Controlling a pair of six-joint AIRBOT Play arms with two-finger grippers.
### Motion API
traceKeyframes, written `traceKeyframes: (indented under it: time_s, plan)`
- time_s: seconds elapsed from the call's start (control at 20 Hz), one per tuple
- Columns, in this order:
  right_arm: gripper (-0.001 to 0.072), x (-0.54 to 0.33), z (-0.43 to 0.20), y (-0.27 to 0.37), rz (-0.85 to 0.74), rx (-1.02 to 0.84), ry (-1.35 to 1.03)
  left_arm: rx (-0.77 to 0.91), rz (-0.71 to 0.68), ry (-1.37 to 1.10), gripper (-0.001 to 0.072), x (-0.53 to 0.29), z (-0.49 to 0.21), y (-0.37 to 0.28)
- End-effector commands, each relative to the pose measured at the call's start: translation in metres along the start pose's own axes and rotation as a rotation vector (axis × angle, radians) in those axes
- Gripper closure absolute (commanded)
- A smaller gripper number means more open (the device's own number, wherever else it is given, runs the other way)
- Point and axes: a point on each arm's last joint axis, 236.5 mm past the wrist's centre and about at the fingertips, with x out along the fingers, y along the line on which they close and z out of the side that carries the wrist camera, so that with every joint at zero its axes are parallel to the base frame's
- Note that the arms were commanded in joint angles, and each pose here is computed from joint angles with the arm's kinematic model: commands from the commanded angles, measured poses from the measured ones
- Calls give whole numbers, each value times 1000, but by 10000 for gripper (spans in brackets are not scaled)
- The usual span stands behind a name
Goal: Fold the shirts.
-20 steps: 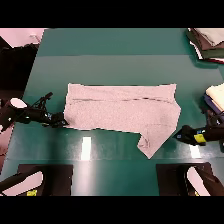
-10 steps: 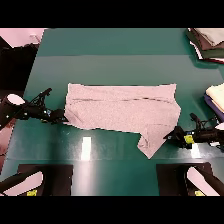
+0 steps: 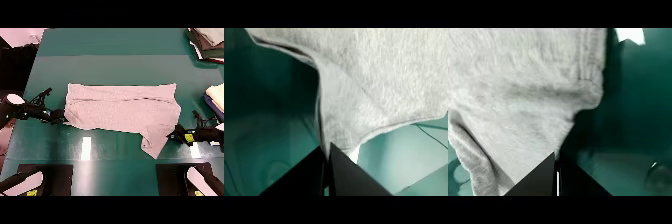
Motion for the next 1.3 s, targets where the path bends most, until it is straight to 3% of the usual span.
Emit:
traceKeyframes:
  time_s: [0.0, 0.4, 0.7, 1.25]
  plan:
    - [699, -36, -15, 10, -56, -105, 6, 40, 9, 4, 687, -14, -9, -8]
    - [699, -133, 11, 56, -136, -267, -309, 171, 27, -199, 686, -76, -11, -51]
    - [699, -129, 57, 70, -108, -274, -293, 160, 65, -375, 686, -85, 32, -44]
    - [699, -72, 154, 125, -105, -380, -225, 42, 33, -424, 685, -35, 96, -4]
